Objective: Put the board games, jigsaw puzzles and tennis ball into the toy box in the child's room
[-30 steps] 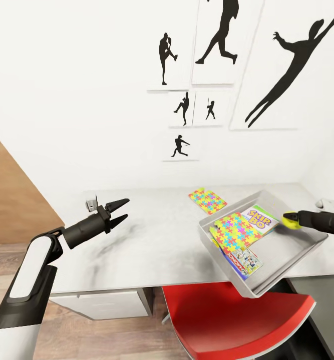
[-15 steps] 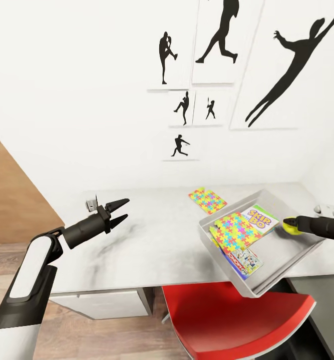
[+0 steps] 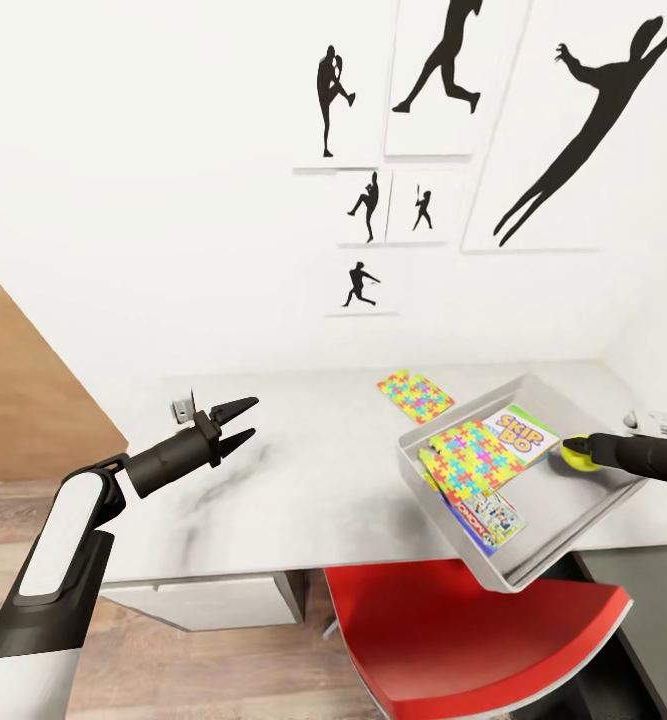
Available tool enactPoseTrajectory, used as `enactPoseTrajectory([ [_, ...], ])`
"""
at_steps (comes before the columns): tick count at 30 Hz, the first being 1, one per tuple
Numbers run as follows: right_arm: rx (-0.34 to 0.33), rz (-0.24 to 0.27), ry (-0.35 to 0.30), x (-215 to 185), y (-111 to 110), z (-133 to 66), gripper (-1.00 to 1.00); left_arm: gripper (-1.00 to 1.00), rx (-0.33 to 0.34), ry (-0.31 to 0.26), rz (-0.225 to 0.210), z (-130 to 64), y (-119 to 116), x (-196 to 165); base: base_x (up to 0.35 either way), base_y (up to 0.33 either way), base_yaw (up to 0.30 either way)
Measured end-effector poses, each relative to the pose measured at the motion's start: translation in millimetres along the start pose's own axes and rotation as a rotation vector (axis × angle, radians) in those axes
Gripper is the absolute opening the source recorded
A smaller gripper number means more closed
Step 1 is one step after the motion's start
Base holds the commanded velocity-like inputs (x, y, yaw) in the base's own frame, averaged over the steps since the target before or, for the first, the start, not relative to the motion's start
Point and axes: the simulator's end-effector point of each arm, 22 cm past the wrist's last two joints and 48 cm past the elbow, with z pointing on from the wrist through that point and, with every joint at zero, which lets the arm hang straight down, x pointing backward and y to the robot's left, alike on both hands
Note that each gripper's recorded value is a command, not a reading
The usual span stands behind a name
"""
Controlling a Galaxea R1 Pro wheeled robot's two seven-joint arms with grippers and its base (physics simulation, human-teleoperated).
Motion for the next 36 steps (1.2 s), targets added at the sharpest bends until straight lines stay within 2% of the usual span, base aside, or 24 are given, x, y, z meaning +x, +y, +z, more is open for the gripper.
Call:
enactPoseTrajectory([
  [29, 0.028, -0.02, 0.043, 19.3, -0.4, 23.7, -1.0, 1.0, -0.028, 0.011, -0.034, 4.9, 26.7, 4.2, 0.0, 0.0, 0.0],
  [36, 0.057, -0.038, 0.05, 24.4, -3.1, 30.4, -1.0, 1.0, -0.035, 0.014, -0.042, 5.9, 33.1, 5.5, 0.0, 0.0, 0.0],
])
